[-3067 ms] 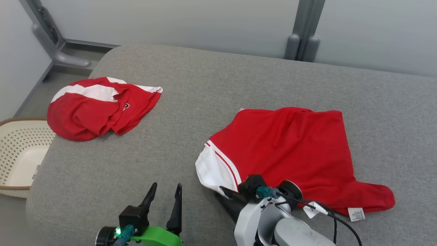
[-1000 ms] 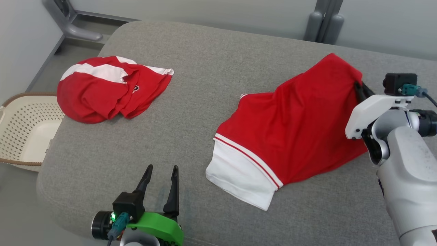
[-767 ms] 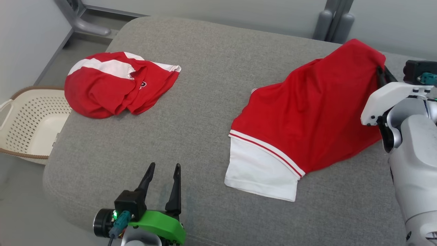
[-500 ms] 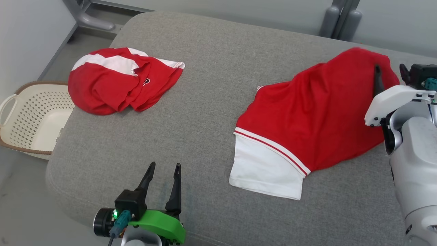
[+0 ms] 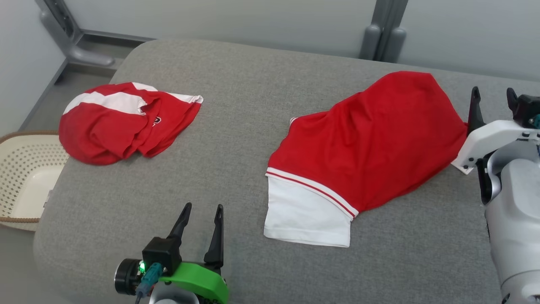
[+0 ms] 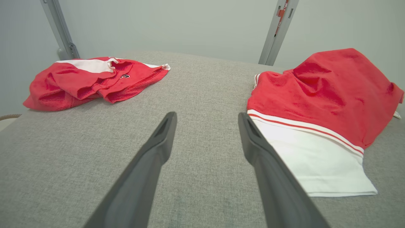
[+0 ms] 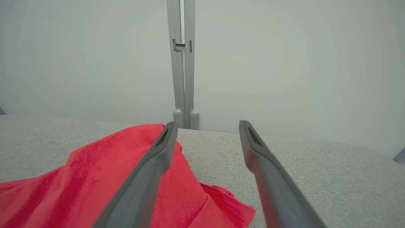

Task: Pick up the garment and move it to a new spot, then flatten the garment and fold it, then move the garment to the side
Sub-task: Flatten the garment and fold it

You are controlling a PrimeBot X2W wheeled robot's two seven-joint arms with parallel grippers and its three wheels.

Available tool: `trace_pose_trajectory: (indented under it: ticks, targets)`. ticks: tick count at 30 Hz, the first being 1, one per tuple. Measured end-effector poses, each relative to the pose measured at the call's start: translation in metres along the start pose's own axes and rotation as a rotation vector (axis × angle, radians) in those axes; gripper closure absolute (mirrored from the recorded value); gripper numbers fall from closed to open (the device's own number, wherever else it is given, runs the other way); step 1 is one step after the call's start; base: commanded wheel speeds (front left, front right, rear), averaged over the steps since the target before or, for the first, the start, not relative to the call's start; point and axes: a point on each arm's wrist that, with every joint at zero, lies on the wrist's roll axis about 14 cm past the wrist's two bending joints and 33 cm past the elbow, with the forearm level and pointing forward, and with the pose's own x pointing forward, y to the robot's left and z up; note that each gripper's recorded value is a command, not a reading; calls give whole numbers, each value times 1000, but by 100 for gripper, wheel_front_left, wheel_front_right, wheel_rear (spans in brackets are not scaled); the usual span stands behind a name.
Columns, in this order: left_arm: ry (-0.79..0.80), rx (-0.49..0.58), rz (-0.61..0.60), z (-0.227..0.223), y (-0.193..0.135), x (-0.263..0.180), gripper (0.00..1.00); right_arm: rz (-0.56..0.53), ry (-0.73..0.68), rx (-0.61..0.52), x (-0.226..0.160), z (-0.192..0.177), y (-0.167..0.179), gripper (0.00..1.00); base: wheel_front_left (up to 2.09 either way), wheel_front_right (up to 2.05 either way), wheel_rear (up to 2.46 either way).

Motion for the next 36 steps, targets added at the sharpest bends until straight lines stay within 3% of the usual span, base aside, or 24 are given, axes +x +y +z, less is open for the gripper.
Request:
trace_pose_trajectory:
  ticks: [12, 19, 28, 36]
  targets:
    - [-32, -12, -129, 10, -42, 11, 0, -21, -38, 15, -89, -15, -7, 0, 0, 0, 0]
    - [-27, -12, -195, 8, -64, 12, 0, -87, -15, 33, -113, -19, -31, 0, 0, 0, 0]
    - [-40, 2, -179, 13, -57, 23, 0, -192, 120, -32, -91, -39, -88, 0, 0, 0, 0]
    - [2, 19, -70, 0, -20, 32, 0, -131, 261, 16, -39, -83, -63, 0, 0, 0, 0]
